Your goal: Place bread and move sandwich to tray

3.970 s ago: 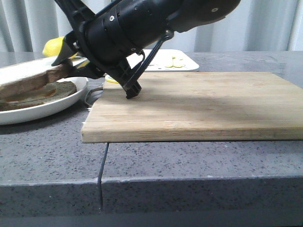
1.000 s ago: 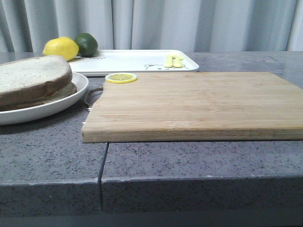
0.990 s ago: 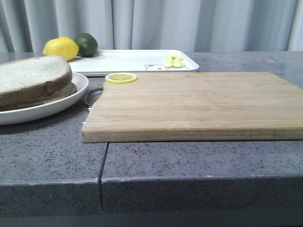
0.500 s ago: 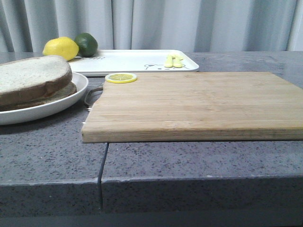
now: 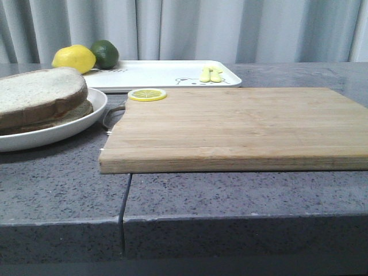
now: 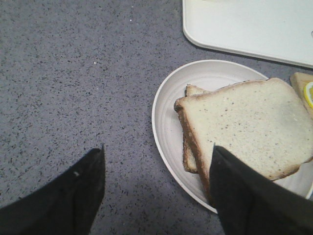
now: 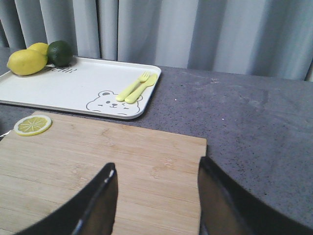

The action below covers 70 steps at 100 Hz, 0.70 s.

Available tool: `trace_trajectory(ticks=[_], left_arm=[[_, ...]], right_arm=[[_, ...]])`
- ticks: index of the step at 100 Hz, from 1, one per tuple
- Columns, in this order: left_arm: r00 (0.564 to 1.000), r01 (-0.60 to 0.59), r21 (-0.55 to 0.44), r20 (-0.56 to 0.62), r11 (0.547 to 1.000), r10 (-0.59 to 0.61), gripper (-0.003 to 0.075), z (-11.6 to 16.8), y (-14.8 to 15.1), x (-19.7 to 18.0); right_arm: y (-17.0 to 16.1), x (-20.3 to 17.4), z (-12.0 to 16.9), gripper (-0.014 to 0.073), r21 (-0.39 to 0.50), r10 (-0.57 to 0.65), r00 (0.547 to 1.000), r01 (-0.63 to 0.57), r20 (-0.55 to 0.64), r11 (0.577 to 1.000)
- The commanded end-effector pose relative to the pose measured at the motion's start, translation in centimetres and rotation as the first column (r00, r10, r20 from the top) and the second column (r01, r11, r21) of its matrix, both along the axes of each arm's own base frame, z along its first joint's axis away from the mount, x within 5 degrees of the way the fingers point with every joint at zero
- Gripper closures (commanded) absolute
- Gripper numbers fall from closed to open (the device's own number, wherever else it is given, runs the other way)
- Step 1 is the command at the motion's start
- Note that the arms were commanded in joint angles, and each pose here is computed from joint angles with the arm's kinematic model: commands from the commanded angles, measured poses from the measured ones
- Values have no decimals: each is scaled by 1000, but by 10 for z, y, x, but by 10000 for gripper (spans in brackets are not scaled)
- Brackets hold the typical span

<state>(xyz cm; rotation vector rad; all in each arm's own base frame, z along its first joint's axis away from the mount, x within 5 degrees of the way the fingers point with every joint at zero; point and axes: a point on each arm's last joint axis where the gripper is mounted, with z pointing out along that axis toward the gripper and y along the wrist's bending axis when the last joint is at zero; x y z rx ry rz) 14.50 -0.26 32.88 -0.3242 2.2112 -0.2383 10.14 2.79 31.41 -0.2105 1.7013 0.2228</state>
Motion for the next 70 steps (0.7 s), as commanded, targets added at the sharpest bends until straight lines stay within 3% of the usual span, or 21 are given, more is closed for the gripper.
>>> trace_trajectory(ticks=[1,32,70], left_arm=[[997,-28,-25,73,999,29,290,10,1,17],[998,-45,-42,-42,998,43,290,-16,3,53],[996,-73,-115,-68,991,66,290,-31,1,76]], right_arm=[[-2,0,17,208,16,-18,994,16,112,1000],[-2,0,17,208,16,-18,994,16,111,1000],[-2,0,17,208,16,-18,994,16,111,1000]])
